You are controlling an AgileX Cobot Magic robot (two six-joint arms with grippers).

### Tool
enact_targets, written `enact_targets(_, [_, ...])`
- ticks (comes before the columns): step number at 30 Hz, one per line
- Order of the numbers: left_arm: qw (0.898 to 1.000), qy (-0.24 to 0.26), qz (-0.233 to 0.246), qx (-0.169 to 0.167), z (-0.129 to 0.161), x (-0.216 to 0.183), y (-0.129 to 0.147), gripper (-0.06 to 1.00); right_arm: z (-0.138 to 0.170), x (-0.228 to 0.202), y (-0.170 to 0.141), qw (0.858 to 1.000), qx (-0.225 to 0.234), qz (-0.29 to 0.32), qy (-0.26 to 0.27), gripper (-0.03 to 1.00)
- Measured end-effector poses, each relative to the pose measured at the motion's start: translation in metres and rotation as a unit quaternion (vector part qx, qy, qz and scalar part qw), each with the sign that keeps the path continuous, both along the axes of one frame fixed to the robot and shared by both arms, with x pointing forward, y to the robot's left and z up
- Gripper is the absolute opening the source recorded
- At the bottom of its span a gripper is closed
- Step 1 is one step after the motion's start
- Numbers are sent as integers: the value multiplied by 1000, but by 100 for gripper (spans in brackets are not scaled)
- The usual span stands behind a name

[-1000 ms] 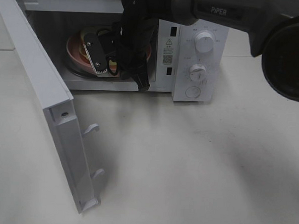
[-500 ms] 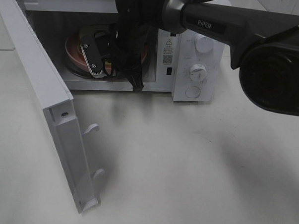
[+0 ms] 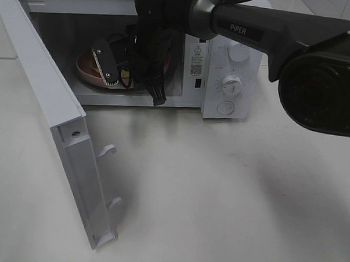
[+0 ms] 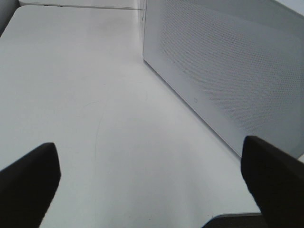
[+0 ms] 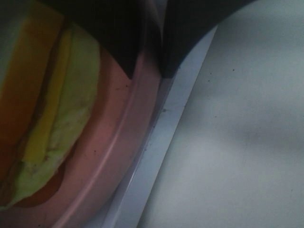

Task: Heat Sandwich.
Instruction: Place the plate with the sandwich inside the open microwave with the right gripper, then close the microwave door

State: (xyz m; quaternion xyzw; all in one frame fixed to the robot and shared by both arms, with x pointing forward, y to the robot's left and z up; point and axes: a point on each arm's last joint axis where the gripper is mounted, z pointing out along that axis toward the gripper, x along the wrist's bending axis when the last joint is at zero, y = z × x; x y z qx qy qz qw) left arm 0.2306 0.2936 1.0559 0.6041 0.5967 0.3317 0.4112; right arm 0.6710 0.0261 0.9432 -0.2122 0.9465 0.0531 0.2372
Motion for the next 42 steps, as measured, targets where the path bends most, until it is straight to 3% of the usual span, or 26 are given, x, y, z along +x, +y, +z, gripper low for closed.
enact_targets(23, [1000, 0, 0, 0, 0, 0, 0, 97, -6, -5, -2, 995, 59, -77, 4, 79])
enact_targets(42, [1000, 0, 0, 0, 0, 0, 0, 97, 5, -13, -8, 994, 80, -80, -11, 81])
